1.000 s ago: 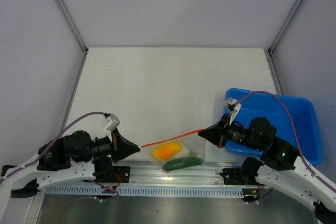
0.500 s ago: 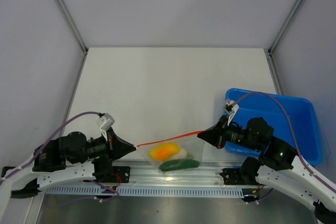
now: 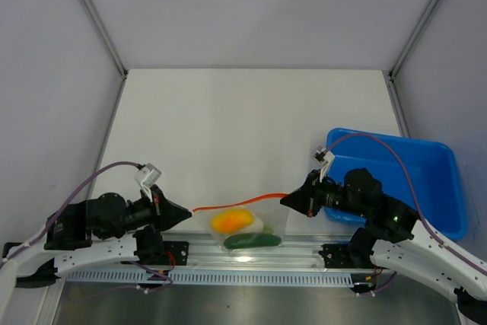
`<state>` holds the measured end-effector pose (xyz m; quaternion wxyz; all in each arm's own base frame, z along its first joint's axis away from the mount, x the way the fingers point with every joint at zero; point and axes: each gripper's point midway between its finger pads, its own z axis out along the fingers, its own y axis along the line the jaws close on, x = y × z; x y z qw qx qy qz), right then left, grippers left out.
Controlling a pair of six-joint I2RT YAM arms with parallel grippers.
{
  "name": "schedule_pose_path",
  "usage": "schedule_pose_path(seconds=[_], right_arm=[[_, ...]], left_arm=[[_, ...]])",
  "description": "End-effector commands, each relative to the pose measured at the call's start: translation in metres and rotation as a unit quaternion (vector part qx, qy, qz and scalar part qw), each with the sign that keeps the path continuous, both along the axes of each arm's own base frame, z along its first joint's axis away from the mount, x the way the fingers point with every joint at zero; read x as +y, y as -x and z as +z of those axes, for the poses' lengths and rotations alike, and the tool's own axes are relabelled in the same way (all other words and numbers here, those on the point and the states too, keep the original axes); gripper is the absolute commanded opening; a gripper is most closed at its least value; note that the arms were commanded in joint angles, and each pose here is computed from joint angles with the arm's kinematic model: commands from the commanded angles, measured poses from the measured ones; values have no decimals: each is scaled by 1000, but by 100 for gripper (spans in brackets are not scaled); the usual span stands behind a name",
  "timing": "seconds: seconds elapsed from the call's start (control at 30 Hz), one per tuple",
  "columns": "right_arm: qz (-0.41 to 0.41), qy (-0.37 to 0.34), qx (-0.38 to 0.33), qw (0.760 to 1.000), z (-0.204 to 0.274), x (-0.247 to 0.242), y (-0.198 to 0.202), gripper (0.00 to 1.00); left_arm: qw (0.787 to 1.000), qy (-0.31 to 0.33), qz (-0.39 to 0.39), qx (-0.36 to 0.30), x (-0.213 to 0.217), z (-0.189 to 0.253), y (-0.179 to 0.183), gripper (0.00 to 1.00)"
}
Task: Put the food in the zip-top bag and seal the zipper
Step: Zip the zipper food storage bag at the center of the board, then place the zipper food storage bag at the center of the board.
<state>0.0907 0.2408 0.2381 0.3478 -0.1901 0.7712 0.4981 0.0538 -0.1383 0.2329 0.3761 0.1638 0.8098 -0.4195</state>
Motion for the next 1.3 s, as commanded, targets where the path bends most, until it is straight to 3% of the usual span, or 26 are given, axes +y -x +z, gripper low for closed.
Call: schedule_pose_path(seconds=[0.0, 0.2, 0.33, 0.5, 0.53, 0.73, 0.93, 1.27], right_arm=[[5, -19, 3, 1000, 12, 11, 0, 0], [1, 6, 22, 1000, 7, 23, -2, 0], [-9, 22, 16, 1000, 11, 29, -11, 0], [-8, 45, 9, 999, 12, 41, -23, 0], [-6, 56, 11, 998, 7, 46, -26, 0], [2, 77, 0, 997, 3, 63, -47, 0], [-18, 62, 21, 998, -3, 74, -92, 0], [-43, 109, 48, 992, -39, 106, -183, 0]], left_arm=[[1000, 3, 19, 12, -5, 2, -5, 1], [998, 10, 47, 34, -13, -3, -12, 4], [997, 20, 77, 26, -12, 5, -22, 24], [994, -12, 112, 11, -6, 6, -35, 41], [993, -17, 119, 9, -5, 7, -37, 53], [986, -40, 165, -1, 11, 12, -49, 78], [976, -23, 214, -23, 44, 24, -57, 84], [982, 26, 163, -88, 55, 70, -49, 87]])
